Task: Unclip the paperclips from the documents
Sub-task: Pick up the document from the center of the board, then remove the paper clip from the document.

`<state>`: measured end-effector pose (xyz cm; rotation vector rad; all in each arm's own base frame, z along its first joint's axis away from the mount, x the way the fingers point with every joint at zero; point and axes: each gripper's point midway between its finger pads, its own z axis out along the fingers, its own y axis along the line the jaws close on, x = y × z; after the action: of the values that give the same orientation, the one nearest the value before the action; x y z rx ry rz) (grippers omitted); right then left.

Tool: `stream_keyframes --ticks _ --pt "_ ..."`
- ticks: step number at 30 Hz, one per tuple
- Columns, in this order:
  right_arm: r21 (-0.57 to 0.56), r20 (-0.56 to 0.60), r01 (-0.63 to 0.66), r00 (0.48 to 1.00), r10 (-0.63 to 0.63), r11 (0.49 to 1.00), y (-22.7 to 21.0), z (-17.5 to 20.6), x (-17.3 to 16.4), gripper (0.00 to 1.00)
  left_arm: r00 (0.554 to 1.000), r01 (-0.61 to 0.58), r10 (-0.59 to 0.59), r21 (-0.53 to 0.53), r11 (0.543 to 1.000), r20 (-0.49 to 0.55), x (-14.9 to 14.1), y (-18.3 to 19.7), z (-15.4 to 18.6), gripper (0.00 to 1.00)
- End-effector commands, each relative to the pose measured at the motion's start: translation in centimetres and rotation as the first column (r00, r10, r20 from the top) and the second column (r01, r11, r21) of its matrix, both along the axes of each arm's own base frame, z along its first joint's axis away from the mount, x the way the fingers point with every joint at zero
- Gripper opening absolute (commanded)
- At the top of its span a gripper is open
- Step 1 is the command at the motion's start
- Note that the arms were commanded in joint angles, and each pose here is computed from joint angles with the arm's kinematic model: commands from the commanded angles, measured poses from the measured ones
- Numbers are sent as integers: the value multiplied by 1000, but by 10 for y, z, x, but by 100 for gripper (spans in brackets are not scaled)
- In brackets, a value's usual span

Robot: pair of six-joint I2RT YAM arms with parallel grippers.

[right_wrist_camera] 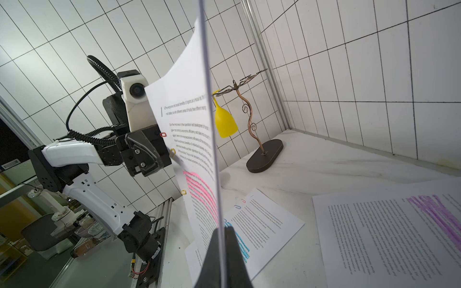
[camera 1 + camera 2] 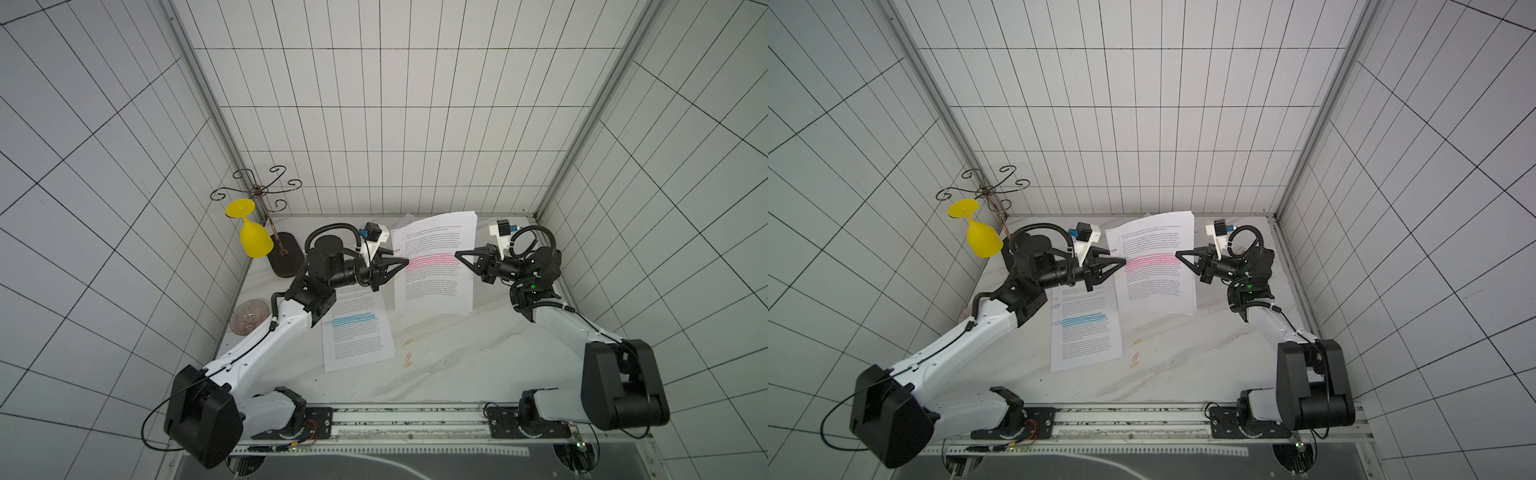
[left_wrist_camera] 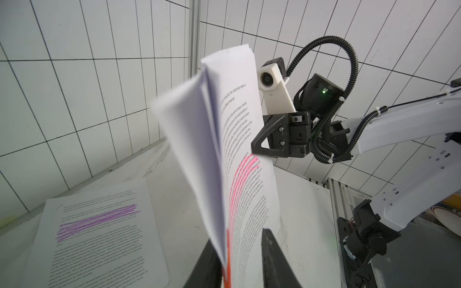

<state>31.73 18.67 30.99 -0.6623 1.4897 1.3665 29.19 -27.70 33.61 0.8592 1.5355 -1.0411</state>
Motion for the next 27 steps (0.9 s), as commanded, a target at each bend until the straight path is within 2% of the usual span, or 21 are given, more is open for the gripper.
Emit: stream_keyframes --ticks 1,6,11,22,27 --pt "-5 131 -25 991 25 1000 3 43 -6 0 999 -20 20 -5 1000 36 10 7 15 26" --pt "-16 123 -27 992 29 1000 4 40 -7 0 999 -30 30 -5 1000 31 16 12 15 19" --pt "-17 116 -24 993 26 1000 4 39 -6 0 1000 -19 19 3 1000 12 17 11 9 0" --pt "3 133 -5 991 5 1000 1 51 -1 0 999 -14 16 50 999 -38 21 10 -9 0" --pt "48 121 71 990 -76 996 -18 57 7 0 992 -105 112 111 988 -58 36 26 -25 0"
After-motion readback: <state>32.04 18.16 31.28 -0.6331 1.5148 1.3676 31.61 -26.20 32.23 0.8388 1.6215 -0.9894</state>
